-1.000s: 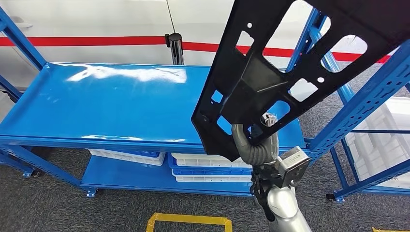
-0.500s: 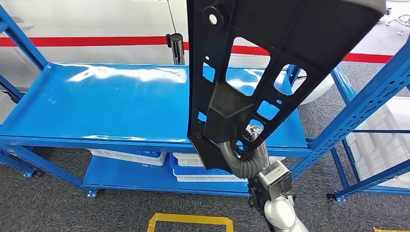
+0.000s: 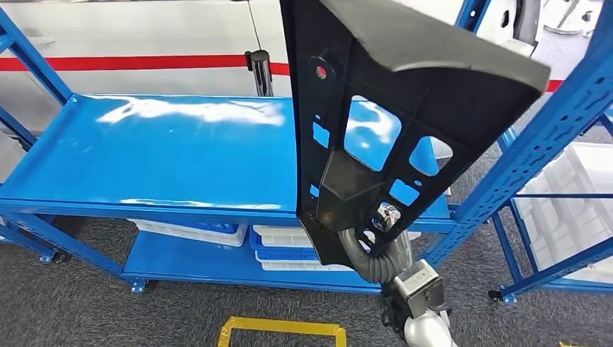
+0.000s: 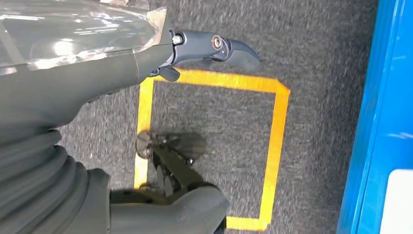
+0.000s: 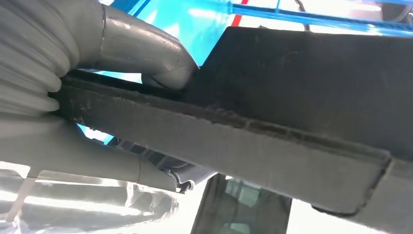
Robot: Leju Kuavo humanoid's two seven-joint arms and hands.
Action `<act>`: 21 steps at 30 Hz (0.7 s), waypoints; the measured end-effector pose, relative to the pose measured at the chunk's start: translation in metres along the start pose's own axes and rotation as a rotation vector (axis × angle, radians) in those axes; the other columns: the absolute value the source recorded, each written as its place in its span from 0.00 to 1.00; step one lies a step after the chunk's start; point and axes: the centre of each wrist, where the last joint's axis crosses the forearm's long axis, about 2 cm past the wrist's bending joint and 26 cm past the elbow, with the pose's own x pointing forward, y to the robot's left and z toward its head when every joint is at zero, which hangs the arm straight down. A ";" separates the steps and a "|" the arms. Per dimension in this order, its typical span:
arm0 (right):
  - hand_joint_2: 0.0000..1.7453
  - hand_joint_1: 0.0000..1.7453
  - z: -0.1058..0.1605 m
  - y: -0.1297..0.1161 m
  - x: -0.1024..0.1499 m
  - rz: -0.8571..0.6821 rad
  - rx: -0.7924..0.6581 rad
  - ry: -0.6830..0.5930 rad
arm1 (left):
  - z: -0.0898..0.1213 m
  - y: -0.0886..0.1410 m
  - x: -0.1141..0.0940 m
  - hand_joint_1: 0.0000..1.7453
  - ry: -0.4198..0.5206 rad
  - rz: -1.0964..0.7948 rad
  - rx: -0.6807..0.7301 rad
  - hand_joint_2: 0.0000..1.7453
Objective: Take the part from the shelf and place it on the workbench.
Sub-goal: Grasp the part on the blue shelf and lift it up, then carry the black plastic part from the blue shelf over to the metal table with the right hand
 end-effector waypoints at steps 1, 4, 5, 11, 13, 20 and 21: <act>1.00 1.00 0.001 0.000 0.001 0.001 -0.001 -0.002 | 0.000 0.000 0.000 0.00 0.000 0.001 -0.004 1.00; 1.00 1.00 0.001 0.000 0.002 0.003 -0.004 -0.007 | 0.000 -0.001 0.000 0.00 0.000 0.001 -0.010 1.00; 1.00 1.00 0.001 0.000 0.002 0.003 -0.004 -0.007 | 0.000 -0.001 0.000 0.00 0.000 0.001 -0.010 1.00; 1.00 1.00 0.001 0.000 0.003 0.003 -0.004 -0.009 | 0.000 -0.001 0.000 0.00 0.000 0.002 -0.011 1.00; 1.00 1.00 0.002 0.001 0.004 0.004 -0.006 -0.017 | 0.000 -0.001 0.000 0.00 0.000 0.003 -0.016 1.00; 1.00 1.00 0.007 -0.003 0.012 0.013 -0.025 -0.057 | -0.004 -0.003 0.003 0.00 -0.010 0.011 -0.031 1.00; 1.00 1.00 0.007 -0.004 0.012 0.015 -0.027 -0.059 | -0.004 -0.003 0.004 0.00 -0.011 0.012 -0.033 1.00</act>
